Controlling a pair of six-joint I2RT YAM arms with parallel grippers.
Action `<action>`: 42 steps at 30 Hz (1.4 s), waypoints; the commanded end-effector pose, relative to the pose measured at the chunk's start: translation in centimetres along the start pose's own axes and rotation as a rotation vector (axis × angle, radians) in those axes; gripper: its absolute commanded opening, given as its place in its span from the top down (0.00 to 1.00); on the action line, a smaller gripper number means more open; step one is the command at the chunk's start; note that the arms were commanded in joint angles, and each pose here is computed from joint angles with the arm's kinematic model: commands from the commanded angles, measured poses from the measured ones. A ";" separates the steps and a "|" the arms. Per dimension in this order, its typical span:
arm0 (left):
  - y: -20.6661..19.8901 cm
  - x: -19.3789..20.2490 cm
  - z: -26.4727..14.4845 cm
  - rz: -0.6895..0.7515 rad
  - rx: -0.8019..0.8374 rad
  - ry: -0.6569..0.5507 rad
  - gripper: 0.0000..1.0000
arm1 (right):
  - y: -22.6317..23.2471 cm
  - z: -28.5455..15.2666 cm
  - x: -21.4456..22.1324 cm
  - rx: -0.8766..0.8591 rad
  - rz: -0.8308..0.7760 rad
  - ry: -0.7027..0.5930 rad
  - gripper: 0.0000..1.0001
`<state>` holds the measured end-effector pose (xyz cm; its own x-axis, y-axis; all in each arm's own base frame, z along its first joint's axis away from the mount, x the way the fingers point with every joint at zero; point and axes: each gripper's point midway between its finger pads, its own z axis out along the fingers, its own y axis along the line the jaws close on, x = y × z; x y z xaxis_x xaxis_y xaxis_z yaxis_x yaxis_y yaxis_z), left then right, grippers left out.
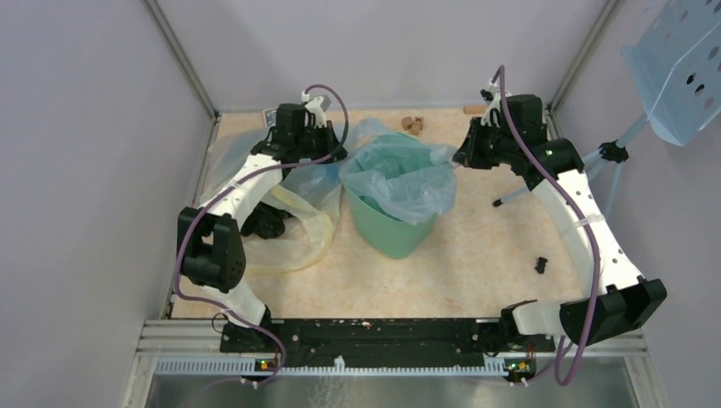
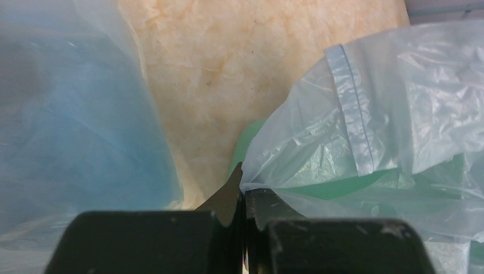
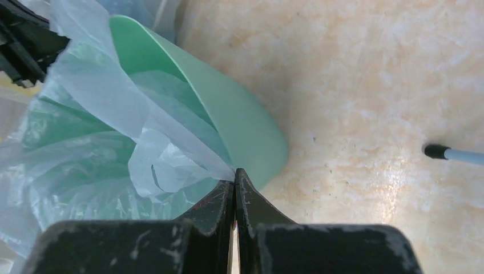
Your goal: Put the trash bags into the trash bin
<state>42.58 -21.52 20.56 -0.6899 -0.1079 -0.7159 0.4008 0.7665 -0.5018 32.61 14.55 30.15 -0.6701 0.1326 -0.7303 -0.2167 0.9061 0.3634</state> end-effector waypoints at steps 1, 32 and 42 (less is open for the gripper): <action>-0.8 0.5 0.4 -0.019 0.073 0.006 1.00 | -2.0 0.4 0.1 0.054 0.003 -0.011 1.00; -3.1 5.3 -3.0 -0.129 0.131 -0.027 1.00 | -0.7 6.8 3.0 -0.157 0.183 0.017 0.99; -2.1 5.5 -7.3 -0.221 0.013 -0.187 0.91 | 0.7 9.9 -0.8 -0.142 0.103 0.007 0.73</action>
<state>34.61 -20.45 20.40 -0.6973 -0.2946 -0.6534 0.3034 0.7046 -0.6415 39.30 18.32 22.27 -0.7539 0.2428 -0.6104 -0.1721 0.8237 0.5403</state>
